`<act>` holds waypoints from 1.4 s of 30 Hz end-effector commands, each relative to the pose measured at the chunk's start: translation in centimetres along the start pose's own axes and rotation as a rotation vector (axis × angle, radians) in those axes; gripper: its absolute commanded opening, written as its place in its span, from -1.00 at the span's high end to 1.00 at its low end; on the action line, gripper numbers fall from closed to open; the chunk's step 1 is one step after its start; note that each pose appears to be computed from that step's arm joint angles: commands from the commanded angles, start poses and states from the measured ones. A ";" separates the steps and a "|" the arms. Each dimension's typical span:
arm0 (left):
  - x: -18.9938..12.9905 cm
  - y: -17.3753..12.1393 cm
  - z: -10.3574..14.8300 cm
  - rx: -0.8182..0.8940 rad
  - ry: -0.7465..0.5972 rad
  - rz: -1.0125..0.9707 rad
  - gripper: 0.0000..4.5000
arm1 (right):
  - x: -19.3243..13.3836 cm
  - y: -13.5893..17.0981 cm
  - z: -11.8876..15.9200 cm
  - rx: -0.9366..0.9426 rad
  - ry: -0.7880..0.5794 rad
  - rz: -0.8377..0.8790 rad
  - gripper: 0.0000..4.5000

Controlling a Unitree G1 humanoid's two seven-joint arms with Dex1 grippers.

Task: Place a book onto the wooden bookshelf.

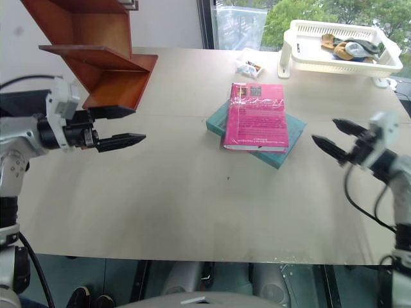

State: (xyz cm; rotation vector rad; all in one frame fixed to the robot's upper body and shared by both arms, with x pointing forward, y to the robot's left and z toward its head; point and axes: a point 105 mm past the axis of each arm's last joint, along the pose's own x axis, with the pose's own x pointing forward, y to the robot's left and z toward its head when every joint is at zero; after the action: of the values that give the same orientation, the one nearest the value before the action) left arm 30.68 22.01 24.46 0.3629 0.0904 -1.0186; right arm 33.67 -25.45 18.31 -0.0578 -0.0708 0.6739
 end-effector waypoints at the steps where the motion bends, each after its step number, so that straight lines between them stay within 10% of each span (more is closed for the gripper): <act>1: -0.2 -0.7 2.9 0.106 -0.026 -0.057 -0.98 | 2.8 -0.9 0.3 0.013 0.000 -0.075 -1.00; 23: -3.0 -2.3 3.8 -0.002 0.030 -0.105 -0.98 | 9.6 -3.4 -4.8 0.375 0.041 -0.219 -1.00; 42: -3.2 -1.3 3.0 0.009 0.065 -0.058 -0.98 | 10.0 5.6 -7.8 0.299 0.114 0.357 -1.00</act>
State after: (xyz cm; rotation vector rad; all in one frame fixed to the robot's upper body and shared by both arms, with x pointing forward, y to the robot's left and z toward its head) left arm 27.88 22.86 26.70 0.3603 0.1785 -1.0782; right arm 39.30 -15.87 10.78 0.2017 0.1536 0.9689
